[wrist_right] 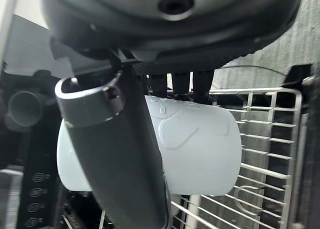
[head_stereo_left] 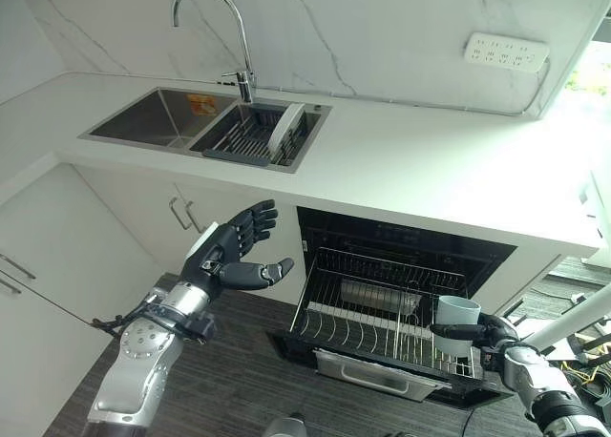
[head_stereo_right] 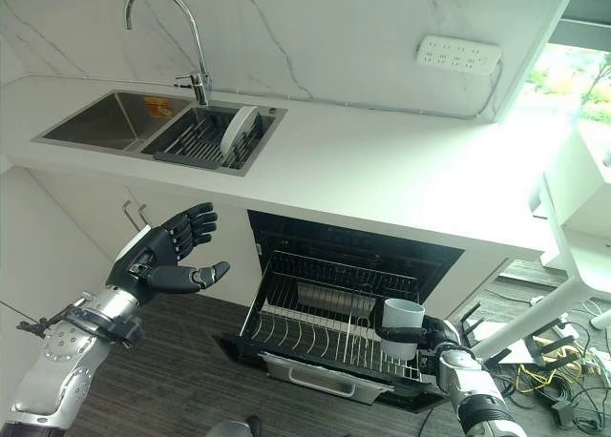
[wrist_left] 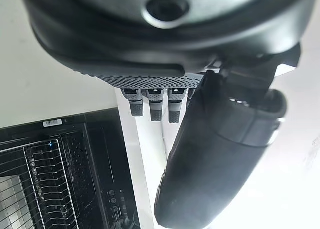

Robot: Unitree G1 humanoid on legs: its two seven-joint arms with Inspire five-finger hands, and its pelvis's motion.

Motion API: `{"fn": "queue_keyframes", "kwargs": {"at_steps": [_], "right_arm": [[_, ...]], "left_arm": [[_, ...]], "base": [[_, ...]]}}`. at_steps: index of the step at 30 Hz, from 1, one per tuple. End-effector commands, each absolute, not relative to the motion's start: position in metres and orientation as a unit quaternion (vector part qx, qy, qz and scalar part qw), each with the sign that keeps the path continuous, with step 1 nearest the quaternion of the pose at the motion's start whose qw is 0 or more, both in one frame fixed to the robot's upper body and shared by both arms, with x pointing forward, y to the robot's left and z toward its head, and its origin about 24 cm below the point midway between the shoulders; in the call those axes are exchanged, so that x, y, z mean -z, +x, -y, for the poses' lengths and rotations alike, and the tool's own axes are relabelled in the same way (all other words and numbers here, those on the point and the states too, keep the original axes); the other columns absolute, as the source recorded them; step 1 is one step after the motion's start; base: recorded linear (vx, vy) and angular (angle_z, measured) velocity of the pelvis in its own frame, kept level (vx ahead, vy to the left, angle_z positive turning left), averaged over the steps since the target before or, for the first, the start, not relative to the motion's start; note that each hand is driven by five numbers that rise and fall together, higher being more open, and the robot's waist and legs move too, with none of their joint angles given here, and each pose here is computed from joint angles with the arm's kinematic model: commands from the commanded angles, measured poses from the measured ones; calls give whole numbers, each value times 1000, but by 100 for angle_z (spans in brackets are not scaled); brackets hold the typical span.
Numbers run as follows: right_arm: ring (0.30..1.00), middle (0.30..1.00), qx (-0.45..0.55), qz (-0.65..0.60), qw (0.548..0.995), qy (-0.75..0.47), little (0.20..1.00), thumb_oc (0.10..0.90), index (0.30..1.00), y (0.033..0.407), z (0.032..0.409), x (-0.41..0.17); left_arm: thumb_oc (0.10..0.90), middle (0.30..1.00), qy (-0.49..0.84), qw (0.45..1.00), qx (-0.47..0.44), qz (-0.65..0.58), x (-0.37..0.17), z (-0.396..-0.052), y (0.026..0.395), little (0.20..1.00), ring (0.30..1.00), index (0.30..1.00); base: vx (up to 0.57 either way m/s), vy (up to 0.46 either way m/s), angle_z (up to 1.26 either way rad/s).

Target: Place the dishes in the dishwasher.

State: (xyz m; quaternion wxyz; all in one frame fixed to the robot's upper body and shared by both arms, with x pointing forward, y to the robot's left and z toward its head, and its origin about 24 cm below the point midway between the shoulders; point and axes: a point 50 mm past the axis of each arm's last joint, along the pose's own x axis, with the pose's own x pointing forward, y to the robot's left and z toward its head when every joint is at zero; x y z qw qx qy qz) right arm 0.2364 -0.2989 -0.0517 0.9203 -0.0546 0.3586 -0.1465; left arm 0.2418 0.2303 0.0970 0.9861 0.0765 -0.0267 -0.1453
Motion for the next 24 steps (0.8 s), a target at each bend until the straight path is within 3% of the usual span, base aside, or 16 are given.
{"fn": "queue_keyframes", "kwargs": {"at_steps": [1,24], "right_arm": [[900,900,155,-234,958,-60,900,800,900,279,300,6],[900,900,200,-222,950,-93,900,800,900,280,312,-3]], "left_arm": [[800,900,76,962,179,191,-159,-219,242,900,900,900],[800,900,77,965,174,179,-156,-221,244,900,900,900]], "base": [[5,-3,4],[-1,-1,0]]}}
